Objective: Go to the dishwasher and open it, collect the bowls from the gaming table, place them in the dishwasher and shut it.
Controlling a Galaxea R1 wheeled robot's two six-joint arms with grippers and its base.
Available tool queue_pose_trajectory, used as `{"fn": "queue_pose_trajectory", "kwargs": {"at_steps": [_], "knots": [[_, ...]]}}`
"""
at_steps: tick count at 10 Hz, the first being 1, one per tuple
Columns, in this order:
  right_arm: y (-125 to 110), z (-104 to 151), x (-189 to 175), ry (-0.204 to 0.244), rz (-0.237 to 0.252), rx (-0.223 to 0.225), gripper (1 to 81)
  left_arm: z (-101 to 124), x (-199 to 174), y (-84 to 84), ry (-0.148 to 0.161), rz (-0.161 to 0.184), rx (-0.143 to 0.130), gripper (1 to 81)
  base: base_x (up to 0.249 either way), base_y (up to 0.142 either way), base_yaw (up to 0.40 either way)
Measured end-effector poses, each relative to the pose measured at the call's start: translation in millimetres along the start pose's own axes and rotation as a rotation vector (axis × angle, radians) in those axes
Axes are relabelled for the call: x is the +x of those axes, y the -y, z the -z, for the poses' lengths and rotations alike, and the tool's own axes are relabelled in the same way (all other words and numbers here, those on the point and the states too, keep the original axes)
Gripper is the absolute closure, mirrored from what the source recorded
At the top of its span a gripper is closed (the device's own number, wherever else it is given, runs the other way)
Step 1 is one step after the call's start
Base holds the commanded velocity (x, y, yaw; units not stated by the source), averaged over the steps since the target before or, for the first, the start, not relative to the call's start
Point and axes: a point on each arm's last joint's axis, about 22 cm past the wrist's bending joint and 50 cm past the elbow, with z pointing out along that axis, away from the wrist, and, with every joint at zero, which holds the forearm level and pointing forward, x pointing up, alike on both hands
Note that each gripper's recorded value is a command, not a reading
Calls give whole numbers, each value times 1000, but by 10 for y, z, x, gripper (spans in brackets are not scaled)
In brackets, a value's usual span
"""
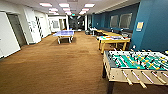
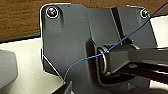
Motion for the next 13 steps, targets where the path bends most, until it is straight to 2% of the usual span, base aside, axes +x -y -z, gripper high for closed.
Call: {"fn": "queue_pose_trajectory", "kwargs": {"at_steps": [2, 3, 4, 6, 7, 9, 13], "knots": [[154, -24, 122, -19, -1, 20, 10, 27, 135, 132, -20, -5, 18, 10, 154, 0, 0], [161, -29, 68, -16, -7, 22, 10, 42, 66, 181, -10, -3, 25, 10, 154, 0, 0], [145, -31, -37, 2, -3, 19, 10, 46, -45, 186, 6, -1, 26, 10, 154, 0, 0], [53, -7, 65, -10, -1, 7, 10, -4, 60, -12, -7, -2, -2, 10, 155, 0, 0], [112, -19, 68, -12, 0, 15, 10, 6, 107, 38, -16, -4, 5, 10, 158, 0, 0], [116, -23, 10, -3, -2, 15, 10, 28, 59, 127, -7, -3, 18, 10, 158, 0, 0], [129, -23, 61, -11, 0, 16, 10, 22, 70, 106, -10, -4, 15, 10, 165, 0, 0]]}}
